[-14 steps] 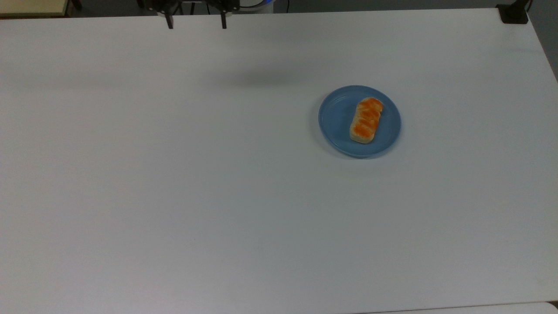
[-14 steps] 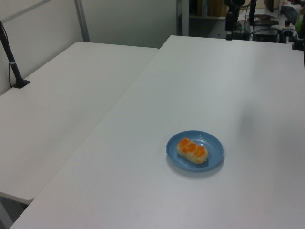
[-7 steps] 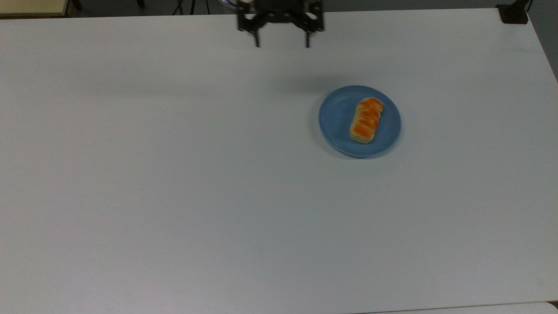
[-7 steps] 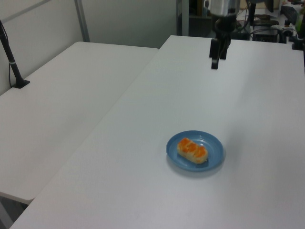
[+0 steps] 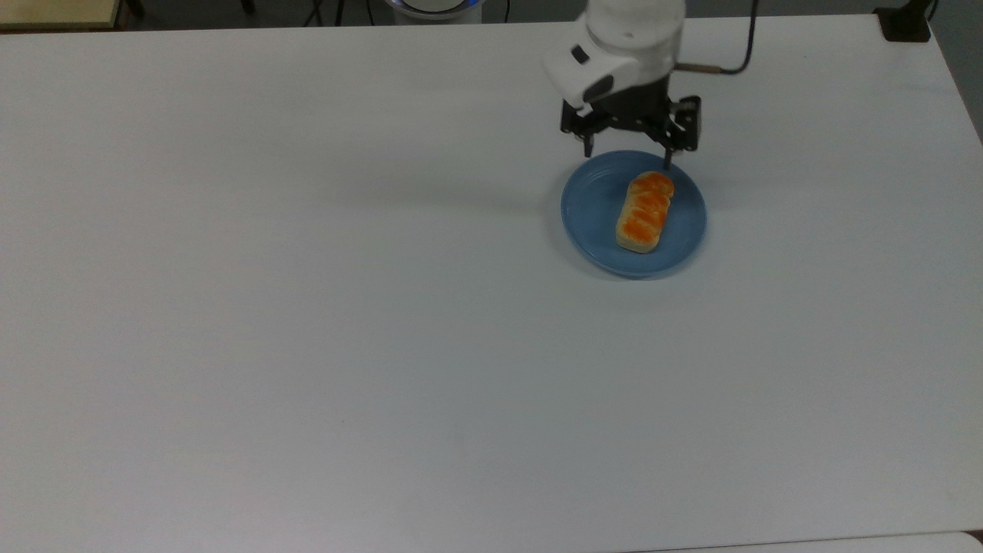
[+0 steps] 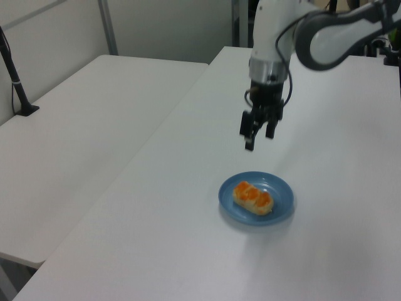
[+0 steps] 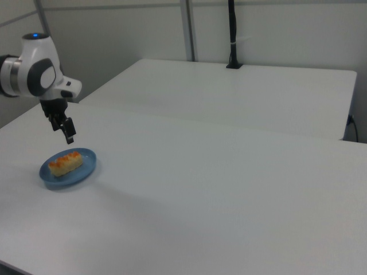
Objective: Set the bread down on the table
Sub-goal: 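Lower the gripper and close it on the bread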
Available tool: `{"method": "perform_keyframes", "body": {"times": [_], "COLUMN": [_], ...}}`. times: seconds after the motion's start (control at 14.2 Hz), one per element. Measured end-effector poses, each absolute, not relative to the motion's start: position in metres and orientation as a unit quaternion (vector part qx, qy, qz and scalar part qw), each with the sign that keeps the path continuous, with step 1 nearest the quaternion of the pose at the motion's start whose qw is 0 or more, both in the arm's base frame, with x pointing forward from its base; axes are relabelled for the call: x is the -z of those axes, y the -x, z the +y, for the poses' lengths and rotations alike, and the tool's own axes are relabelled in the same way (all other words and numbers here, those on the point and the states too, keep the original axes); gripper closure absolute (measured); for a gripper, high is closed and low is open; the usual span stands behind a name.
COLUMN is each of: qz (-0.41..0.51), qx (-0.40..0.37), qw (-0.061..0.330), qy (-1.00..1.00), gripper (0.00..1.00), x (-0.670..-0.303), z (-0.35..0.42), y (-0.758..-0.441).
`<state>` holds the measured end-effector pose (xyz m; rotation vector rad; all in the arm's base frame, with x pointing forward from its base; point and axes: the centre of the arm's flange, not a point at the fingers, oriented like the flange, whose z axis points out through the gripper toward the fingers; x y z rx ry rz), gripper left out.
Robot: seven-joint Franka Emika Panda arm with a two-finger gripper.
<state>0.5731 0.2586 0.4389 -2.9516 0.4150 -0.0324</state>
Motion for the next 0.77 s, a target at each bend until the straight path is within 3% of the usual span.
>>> {"method": "perform_keyframes", "body": {"times": [0.42,0.77], "qz": [0.148,0.134], "qx": [-0.012,-0.011], "qw": [0.065,0.052], "qy": [0.987,0.990], "gripper": [0.01,0.04], "x": [-0.369,-0.334], "z": [0.303,0.311], "y": [-0.569,-0.572]}}
